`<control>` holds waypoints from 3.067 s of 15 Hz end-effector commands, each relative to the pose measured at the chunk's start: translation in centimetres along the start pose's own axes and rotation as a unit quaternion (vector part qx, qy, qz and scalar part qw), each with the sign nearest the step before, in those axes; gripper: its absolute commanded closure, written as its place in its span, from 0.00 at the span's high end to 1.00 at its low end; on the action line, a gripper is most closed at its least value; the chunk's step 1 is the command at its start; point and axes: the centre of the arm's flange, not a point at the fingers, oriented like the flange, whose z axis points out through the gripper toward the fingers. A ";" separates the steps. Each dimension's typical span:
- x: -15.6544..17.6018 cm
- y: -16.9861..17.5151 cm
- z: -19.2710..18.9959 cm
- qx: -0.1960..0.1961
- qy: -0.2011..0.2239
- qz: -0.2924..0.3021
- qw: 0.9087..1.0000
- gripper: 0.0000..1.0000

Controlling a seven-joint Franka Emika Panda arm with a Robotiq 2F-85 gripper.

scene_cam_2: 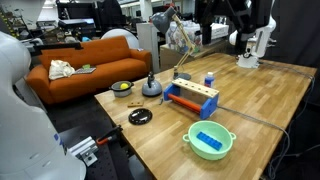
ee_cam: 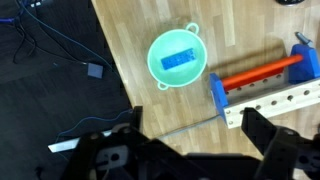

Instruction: Move the grey teapot to the right

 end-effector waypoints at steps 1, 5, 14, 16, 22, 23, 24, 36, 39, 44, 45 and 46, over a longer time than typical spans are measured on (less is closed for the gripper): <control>4.3 -5.8 -0.8 0.006 0.029 -0.041 0.999 1.00; 7.7 -14.5 -0.6 -0.005 0.067 -0.125 0.990 1.00; 7.3 -16.7 0.0 -0.001 0.070 -0.135 0.988 1.00; 7.3 -16.7 0.0 -0.001 0.070 -0.135 0.988 1.00; 5.3 -23.1 0.4 -0.022 0.072 -0.255 0.964 1.00; 4.8 -24.7 0.6 -0.026 0.069 -0.284 0.956 1.00; 4.3 -26.1 0.7 -0.028 0.067 -0.312 0.947 1.00; 1.9 -32.9 0.2 0.001 0.067 -0.443 0.894 1.00; 1.9 -33.2 0.3 -0.004 0.068 -0.446 0.892 1.00; 0.5 -39.3 2.3 -0.008 0.061 -0.520 0.852 1.00; 0.0 -40.9 2.8 -0.010 0.055 -0.538 0.841 1.00; -0.5 -42.2 3.5 -0.009 0.049 -0.552 0.833 1.00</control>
